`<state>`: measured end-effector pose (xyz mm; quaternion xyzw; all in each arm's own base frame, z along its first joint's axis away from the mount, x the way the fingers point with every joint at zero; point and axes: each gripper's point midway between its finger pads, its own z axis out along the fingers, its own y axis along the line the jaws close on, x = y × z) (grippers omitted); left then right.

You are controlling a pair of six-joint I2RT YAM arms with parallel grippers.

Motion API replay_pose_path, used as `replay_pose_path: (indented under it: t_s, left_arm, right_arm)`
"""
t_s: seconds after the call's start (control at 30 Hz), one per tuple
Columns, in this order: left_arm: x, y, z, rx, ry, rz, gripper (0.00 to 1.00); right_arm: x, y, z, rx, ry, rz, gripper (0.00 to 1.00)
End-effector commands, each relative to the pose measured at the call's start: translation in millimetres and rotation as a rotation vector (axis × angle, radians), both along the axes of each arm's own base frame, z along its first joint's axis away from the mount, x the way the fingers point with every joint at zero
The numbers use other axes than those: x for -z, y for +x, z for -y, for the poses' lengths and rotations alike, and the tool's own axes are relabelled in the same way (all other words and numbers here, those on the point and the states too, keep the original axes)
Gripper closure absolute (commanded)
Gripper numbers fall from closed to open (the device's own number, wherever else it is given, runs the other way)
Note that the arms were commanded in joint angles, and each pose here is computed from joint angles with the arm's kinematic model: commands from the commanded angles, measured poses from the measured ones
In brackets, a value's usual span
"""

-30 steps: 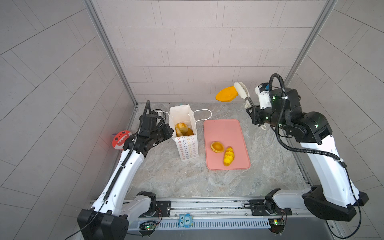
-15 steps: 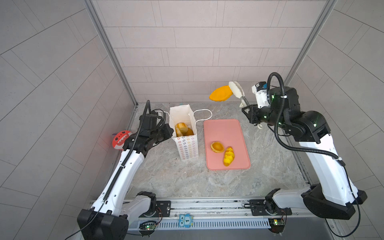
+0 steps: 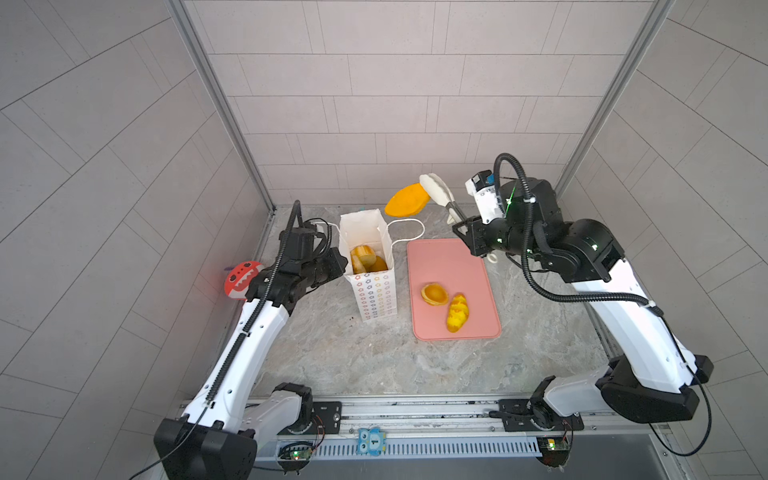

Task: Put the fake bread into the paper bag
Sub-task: 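Carry the orange slice with the right gripper over the bag opening, then lower the orange slice into the bag and open the right gripper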

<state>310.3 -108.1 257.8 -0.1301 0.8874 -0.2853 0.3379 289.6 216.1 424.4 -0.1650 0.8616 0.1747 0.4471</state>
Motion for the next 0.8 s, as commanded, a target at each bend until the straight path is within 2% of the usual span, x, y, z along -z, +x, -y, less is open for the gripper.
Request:
replay_pose_path:
  t_s: [0.0,0.4,0.77]
  left_arm:
    - [-19,2,2,-0.001,-0.011,0.044,0.90]
    - [-17,2,1,-0.002,-0.009,0.040,0.90]
    - [-16,2,2,0.001,-0.006,0.038,0.90]
  right_arm:
    - [-18,0,-9,0.002,-0.039,0.094,0.83]
    - [7,-2,-39,-0.042,-0.294,0.129,0.84]
    - [31,-11,-62,-0.115,-0.417,0.122,0.82]
